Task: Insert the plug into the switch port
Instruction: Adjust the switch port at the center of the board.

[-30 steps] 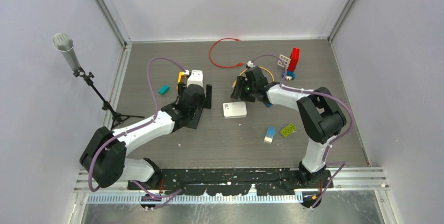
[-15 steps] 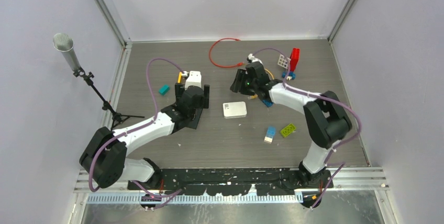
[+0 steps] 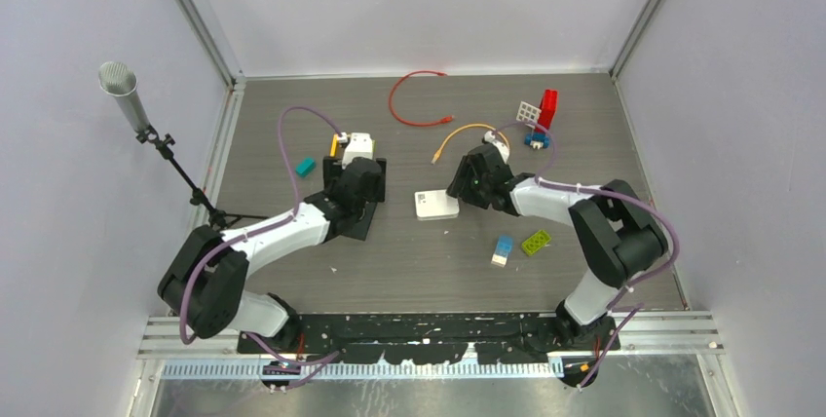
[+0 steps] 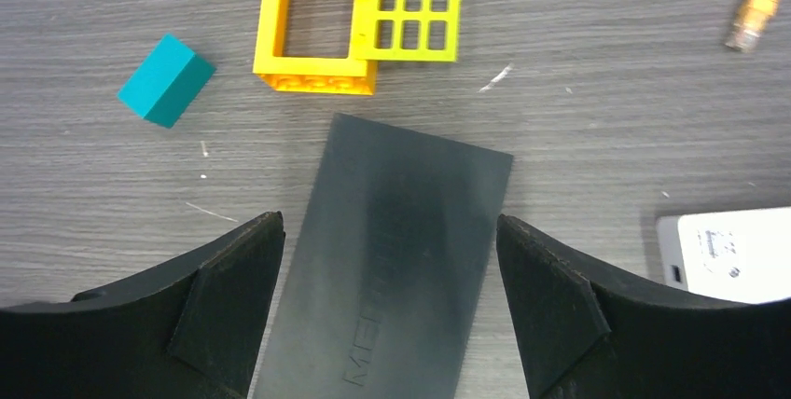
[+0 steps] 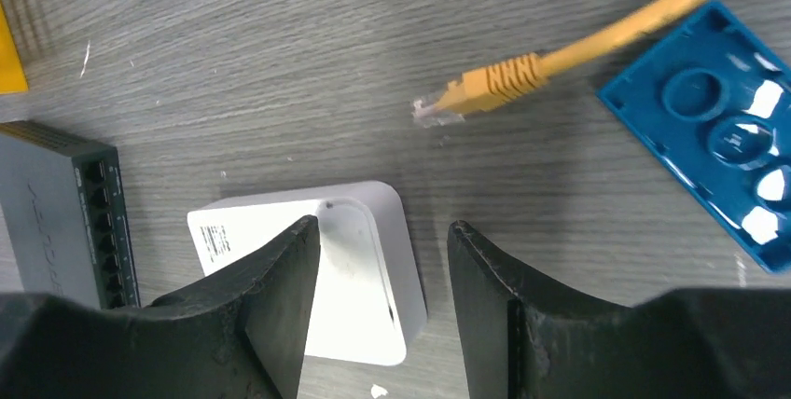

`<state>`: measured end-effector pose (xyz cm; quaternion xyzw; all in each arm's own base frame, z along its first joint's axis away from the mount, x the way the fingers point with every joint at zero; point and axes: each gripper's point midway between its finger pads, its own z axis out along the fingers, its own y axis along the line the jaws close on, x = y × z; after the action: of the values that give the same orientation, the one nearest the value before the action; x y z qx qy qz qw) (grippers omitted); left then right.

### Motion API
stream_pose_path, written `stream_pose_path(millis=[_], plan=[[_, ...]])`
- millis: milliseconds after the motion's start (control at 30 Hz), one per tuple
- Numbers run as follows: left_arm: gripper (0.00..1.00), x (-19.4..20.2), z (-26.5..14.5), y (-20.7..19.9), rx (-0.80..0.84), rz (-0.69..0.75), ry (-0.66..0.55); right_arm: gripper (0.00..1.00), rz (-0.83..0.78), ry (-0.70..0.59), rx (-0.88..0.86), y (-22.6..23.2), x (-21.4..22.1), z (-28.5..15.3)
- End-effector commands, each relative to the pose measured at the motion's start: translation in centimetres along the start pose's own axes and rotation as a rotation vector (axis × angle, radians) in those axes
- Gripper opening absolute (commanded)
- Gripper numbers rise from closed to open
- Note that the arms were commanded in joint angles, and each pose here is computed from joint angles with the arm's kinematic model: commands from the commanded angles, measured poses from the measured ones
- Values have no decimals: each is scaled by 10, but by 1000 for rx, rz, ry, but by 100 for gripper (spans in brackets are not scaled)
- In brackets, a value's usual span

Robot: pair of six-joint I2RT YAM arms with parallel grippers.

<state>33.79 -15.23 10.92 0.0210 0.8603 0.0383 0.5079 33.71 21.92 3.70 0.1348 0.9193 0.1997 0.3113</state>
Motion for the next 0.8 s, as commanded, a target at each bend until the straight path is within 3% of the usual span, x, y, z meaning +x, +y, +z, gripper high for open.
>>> stream_pose_path(millis=[0,333,467,767], plan=[[86,-10,12,23,-112,-80,25,58,31,-36,-91,35,-19,15],[86,7,33,42,-145,-149,120,57,-69,95,-352,112,-1,27],[87,10,43,44,-162,-131,145,57,-142,5,-366,117,-19,5],[88,15,77,41,-196,-80,190,57,-178,-207,-213,65,-47,-73]])
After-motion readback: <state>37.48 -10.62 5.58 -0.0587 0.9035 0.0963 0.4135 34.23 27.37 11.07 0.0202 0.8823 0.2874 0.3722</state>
